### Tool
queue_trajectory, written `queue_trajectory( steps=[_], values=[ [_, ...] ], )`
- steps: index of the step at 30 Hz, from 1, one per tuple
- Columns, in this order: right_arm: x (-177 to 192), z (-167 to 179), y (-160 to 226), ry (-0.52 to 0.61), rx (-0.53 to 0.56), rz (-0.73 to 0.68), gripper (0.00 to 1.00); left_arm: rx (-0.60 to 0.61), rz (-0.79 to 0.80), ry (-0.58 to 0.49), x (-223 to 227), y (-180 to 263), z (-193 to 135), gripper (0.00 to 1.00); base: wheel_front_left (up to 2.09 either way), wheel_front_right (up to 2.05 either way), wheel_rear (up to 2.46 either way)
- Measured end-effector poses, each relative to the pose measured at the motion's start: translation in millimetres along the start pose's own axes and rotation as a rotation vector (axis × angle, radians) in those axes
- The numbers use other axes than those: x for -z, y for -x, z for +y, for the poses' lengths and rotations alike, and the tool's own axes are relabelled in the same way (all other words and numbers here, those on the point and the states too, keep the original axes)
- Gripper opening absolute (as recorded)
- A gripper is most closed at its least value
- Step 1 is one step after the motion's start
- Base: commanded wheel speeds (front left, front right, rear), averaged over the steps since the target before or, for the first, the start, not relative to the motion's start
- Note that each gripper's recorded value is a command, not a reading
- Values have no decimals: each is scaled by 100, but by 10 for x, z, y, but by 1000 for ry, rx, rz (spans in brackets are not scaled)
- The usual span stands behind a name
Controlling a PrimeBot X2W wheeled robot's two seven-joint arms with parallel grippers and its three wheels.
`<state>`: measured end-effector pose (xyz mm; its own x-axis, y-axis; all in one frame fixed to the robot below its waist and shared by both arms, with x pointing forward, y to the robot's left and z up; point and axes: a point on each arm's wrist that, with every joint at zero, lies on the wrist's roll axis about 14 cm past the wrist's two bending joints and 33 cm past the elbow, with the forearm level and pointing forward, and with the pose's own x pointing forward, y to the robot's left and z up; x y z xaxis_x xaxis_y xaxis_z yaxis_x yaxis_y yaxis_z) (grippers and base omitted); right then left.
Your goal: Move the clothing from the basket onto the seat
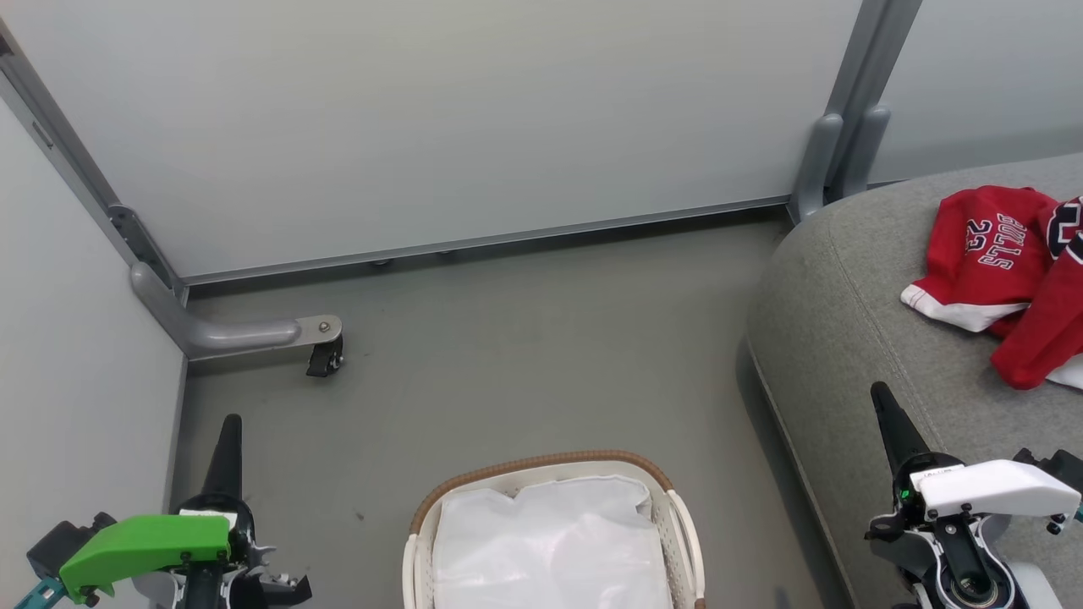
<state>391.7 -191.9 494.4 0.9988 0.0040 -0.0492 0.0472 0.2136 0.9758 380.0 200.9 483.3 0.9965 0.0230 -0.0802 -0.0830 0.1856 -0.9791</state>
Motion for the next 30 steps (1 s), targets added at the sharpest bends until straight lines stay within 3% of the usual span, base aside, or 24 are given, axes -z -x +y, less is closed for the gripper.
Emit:
queue_trajectory(
  steps=[30],
  values=[
    [-94, 114, 24, -219, -49, -7, 0, 71, 18, 193, -17, -56, -209, 0, 0, 0, 0]
  ],
)
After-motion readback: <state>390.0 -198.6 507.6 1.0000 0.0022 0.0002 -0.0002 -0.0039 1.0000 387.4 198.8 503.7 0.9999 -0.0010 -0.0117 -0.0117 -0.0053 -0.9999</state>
